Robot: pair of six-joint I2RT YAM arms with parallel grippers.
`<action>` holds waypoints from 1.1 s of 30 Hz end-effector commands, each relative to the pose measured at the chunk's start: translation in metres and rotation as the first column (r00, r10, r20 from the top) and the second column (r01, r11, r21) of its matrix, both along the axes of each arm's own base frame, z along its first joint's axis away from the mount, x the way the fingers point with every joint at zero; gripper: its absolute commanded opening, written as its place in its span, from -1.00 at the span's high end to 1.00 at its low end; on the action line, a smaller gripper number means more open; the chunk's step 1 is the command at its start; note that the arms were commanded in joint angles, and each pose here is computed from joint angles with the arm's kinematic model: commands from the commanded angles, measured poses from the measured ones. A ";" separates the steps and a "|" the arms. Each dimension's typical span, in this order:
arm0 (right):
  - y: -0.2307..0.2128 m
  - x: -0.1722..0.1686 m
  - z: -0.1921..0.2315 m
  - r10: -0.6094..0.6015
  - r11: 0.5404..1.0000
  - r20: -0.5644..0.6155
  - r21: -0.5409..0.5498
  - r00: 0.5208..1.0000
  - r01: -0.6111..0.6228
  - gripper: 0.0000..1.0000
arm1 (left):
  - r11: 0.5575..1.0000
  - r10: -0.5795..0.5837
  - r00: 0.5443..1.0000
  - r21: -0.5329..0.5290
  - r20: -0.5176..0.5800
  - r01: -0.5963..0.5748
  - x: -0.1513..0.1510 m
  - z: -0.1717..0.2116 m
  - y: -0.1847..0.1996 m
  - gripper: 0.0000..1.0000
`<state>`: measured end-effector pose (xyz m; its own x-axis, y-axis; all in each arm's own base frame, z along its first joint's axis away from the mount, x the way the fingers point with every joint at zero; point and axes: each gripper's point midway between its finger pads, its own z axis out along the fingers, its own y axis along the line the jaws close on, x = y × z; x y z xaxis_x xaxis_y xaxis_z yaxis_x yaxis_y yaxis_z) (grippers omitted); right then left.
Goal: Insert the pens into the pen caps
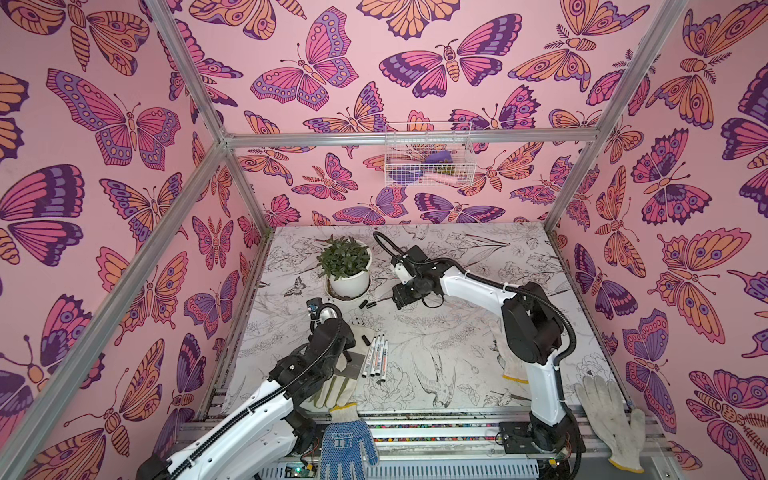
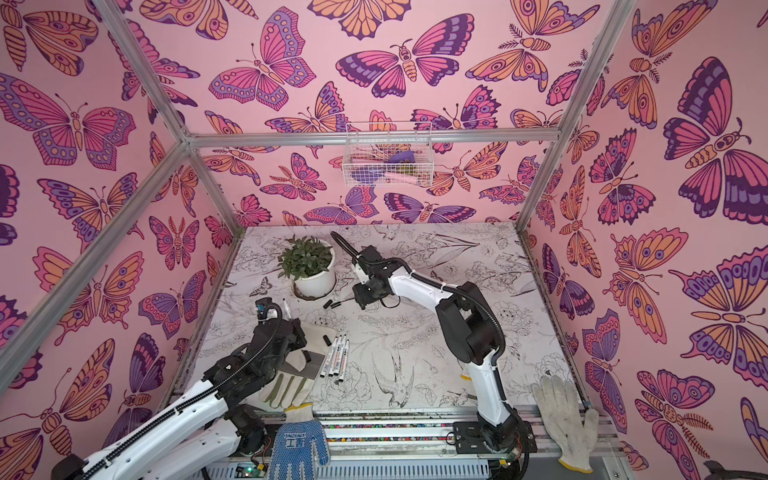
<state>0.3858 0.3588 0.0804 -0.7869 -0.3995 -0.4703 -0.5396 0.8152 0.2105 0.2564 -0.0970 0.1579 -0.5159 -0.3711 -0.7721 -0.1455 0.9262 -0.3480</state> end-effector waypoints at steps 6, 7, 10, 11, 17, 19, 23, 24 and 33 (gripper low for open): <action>-0.003 0.004 -0.026 0.000 0.991 -0.060 -0.133 0.998 -0.008 0.00 | 0.959 -0.278 0.960 -0.045 0.028 0.279 0.001 0.000 -0.051 1.00; -0.004 0.004 -0.027 0.000 0.990 -0.062 -0.140 0.998 -0.008 0.00 | 0.953 -0.300 0.954 -0.040 0.030 0.301 0.000 0.001 -0.054 1.00; -0.002 0.003 -0.027 0.017 0.991 -0.065 -0.132 0.998 -0.026 0.01 | 0.945 -0.324 0.946 -0.029 0.028 0.325 -0.001 0.002 -0.057 1.00; -0.001 0.002 -0.027 0.025 0.991 -0.065 -0.127 0.998 -0.033 0.01 | 0.948 -0.315 0.949 -0.029 0.024 0.316 -0.001 0.000 -0.055 1.00; 0.019 -0.013 -0.011 0.111 0.993 -0.054 -0.040 0.992 -0.113 0.01 | 0.984 -0.171 0.985 -0.055 0.009 0.171 -0.001 -0.009 -0.030 1.00; 0.031 -0.025 -0.008 0.156 0.988 -0.076 0.014 0.985 -0.155 0.01 | 0.990 -0.123 0.992 -0.066 -0.002 0.122 -0.001 -0.012 -0.022 1.00; 0.050 -0.034 -0.013 0.171 0.981 -0.127 0.111 0.977 -0.157 -0.03 | 0.994 -0.068 0.998 -0.083 -0.013 0.067 -0.002 -0.015 -0.012 1.00; 0.053 -0.030 -0.015 0.149 0.984 -0.130 0.119 0.980 -0.133 -0.05 | 0.994 -0.063 0.998 -0.087 -0.010 0.062 -0.002 -0.014 -0.011 1.00; 0.068 -0.004 -0.028 0.099 0.993 -0.088 0.066 0.991 -0.093 -0.35 | 0.992 -0.009 1.000 -0.124 0.016 0.011 -0.005 -0.004 0.000 1.00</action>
